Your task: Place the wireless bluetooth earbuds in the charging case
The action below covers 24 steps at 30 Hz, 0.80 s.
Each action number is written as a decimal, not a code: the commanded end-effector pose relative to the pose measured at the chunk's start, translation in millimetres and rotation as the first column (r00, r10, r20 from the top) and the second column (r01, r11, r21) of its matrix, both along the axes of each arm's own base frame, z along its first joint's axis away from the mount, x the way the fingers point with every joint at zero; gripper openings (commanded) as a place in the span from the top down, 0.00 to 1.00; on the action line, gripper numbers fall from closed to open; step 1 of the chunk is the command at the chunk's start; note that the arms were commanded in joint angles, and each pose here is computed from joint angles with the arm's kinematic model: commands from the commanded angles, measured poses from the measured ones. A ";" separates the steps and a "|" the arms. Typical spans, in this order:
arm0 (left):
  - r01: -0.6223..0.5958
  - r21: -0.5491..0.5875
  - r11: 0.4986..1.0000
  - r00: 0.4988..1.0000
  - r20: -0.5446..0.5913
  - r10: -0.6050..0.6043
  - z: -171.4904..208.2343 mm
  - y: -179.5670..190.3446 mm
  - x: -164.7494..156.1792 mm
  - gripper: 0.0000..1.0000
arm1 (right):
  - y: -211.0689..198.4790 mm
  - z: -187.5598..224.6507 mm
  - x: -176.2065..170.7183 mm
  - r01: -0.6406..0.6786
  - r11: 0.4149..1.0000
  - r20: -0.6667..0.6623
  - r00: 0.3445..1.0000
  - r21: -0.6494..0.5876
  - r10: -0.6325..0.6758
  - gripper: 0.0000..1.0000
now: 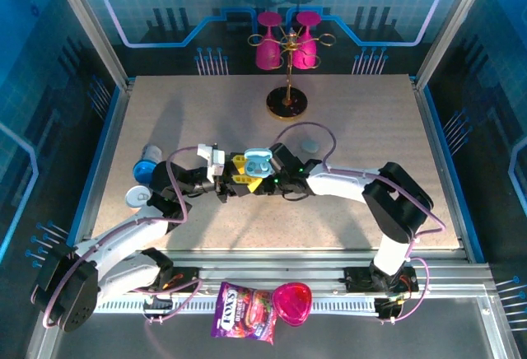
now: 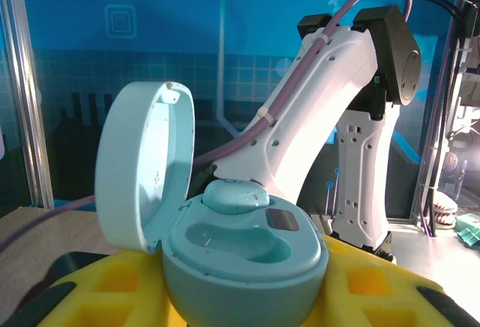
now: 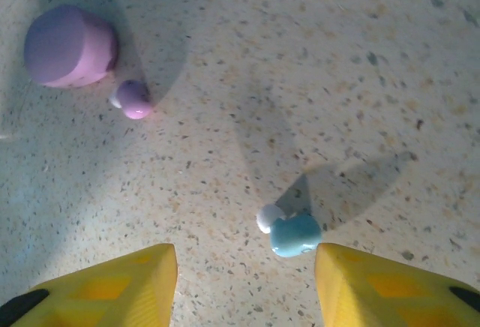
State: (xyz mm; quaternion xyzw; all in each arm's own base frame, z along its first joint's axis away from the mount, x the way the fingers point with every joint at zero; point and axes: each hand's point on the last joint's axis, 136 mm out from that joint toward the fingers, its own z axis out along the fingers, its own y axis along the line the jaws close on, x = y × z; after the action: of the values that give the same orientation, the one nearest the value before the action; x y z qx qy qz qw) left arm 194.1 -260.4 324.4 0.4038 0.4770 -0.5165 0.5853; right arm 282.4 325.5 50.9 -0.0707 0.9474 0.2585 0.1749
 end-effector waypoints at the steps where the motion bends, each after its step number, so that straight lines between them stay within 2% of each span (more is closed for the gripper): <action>1: -0.004 -0.023 1.000 0.999 0.042 0.005 8.4 2.7 -5.2 0.69 | 6.0 4.6 6.1 0.094 0.990 -0.023 0.996 0.106 -0.092 0.49; 12: -0.001 -0.022 1.000 0.999 0.041 0.002 9.4 3.0 -6.3 0.69 | 9.5 -16.1 5.4 0.105 0.988 -0.078 0.992 0.116 -0.097 0.49; 24: 0.000 -0.021 1.000 0.999 0.042 0.001 9.0 1.9 -4.6 0.69 | -2.9 -9.6 4.8 0.120 0.988 -0.042 0.992 0.098 -0.117 0.49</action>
State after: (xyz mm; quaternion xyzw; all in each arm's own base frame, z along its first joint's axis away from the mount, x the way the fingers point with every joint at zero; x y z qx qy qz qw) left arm 193.1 -259.9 325.9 0.4043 0.4750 -0.5164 0.5867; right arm 281.8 328.1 32.6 -0.0101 0.9423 0.2930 0.1617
